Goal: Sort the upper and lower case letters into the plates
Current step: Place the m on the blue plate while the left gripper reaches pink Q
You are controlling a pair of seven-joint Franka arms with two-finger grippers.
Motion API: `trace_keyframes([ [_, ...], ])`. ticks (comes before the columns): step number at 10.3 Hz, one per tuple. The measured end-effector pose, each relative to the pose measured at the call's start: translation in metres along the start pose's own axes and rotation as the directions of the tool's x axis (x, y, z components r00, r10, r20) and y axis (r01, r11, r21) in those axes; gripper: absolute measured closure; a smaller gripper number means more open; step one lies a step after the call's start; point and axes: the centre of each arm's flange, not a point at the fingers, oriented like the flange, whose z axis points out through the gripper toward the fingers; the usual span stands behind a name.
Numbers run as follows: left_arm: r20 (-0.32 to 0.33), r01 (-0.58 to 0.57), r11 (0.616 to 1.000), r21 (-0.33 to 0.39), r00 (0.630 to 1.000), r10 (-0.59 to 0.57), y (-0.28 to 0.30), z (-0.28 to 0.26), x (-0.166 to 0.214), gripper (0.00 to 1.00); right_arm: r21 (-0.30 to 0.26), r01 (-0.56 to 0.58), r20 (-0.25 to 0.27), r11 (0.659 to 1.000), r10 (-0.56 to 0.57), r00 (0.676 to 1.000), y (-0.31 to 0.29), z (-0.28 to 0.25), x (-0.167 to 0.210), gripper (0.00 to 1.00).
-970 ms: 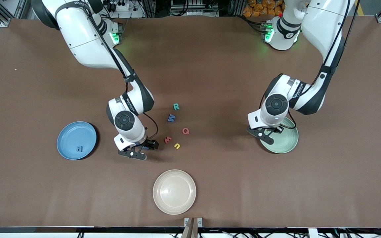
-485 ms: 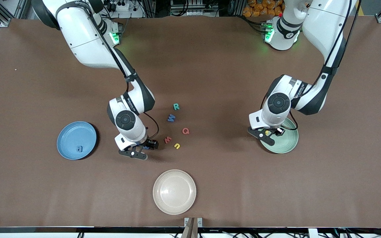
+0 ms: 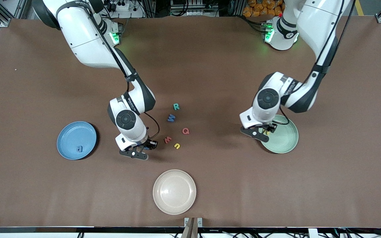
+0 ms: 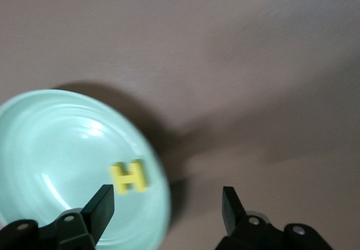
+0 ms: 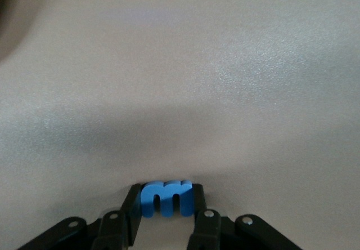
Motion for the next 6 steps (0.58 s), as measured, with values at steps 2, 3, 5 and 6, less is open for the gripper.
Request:
trace_keyframes([
  [2, -0.033, 0.155, 0.988, -0.018, 0.987, -0.156, 0.055, -0.009, 0.01, 0.14, -0.002, -0.016, -0.008, 1.0, 0.016, 1.0, 0.007, -0.009, 0.011, 0.6],
  [3, -0.055, 0.204, 0.978, -0.033, 0.977, -0.206, 0.081, -0.016, 0.017, 0.13, -0.016, -0.024, -0.004, 1.0, 0.024, 1.0, 0.021, -0.021, 0.025, 0.6],
  [5, -0.09, 0.271, 0.96, -0.071, 0.957, -0.277, 0.136, -0.026, 0.031, 0.13, -0.051, 0.003, 0.033, 0.999, -0.001, 0.999, 0.082, -0.052, 0.064, 0.6],
  [6, -0.1, 0.298, 0.95, -0.093, 0.946, -0.307, 0.171, -0.027, 0.036, 0.14, -0.064, 0.022, 0.058, 0.998, -0.018, 0.998, 0.122, -0.064, 0.082, 0.6],
])
